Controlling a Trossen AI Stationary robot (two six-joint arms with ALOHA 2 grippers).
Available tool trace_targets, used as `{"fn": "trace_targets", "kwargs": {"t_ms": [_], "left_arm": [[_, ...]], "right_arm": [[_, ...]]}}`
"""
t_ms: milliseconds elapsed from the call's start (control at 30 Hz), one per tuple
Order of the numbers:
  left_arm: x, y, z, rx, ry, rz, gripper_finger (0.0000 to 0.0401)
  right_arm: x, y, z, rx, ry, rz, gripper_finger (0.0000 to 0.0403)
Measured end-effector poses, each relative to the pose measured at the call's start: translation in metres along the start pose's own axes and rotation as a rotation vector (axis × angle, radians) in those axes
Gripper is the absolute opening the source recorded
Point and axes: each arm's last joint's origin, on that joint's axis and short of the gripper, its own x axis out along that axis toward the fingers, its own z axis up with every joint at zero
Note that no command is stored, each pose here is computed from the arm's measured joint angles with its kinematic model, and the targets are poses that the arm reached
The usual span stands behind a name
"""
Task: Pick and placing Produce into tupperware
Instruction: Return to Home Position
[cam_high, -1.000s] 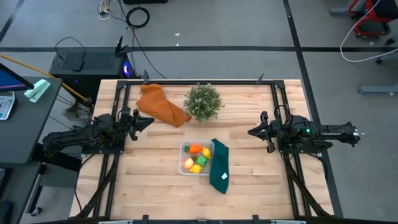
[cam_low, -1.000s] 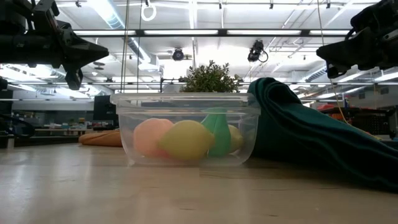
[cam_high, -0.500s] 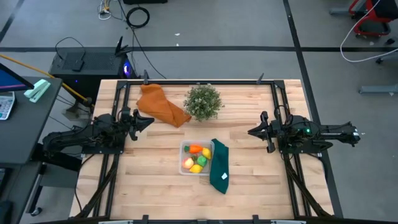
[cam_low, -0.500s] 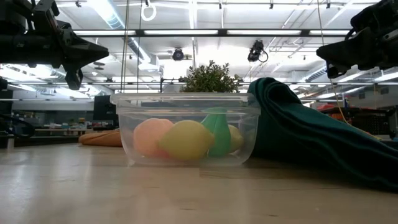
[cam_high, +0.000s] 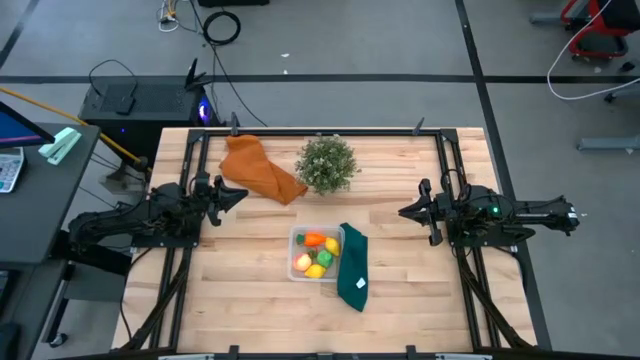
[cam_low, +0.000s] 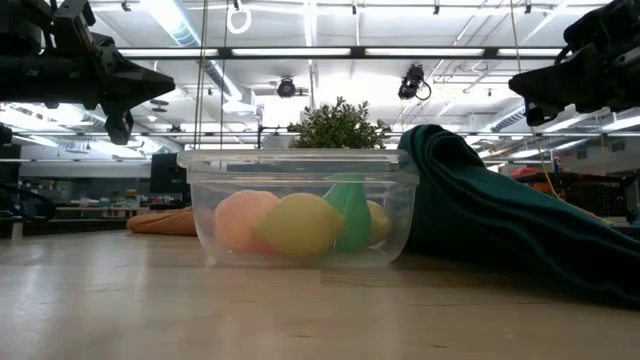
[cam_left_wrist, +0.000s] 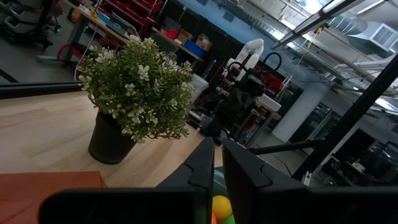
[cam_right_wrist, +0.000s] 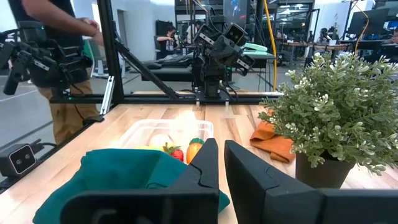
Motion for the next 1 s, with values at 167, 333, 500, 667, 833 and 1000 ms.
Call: {"fn": "trace_targets", "kwargs": {"t_ms": [167,333,500,667,833,1000], "left_arm": [[0.0000,0.0000,0.0001,0.000,0.000,0.000,0.0037],[0.0000,0.0000,0.0000,0.000,0.000,0.000,0.0029],[0.0000,0.0000,0.0000,0.000,0.000,0.000,0.0031],[0.0000,0.0000,-0.0001,0.000,0.001,0.000,0.0040],[0.0000,0.0000,0.0000,0.000,0.000,0.000,0.0036],[0.0000,0.0000,0.0000,0.000,0.001,0.000,0.0028]], "right_arm": [[0.0000,0.0000,0.0000,0.000,0.000,0.000,0.0000],[0.0000,0.0000,0.0000,0.000,0.000,0.000,0.0000],[0.0000,0.0000,0.0000,0.000,0.000,0.000,0.0000],[0.0000,0.0000,0.0000,0.000,0.000,0.000,0.0000],[0.0000,0.0000,0.0000,0.000,0.000,0.000,0.0000],[0.0000,0.0000,0.0000,0.000,0.000,0.000,0.0000]]}}
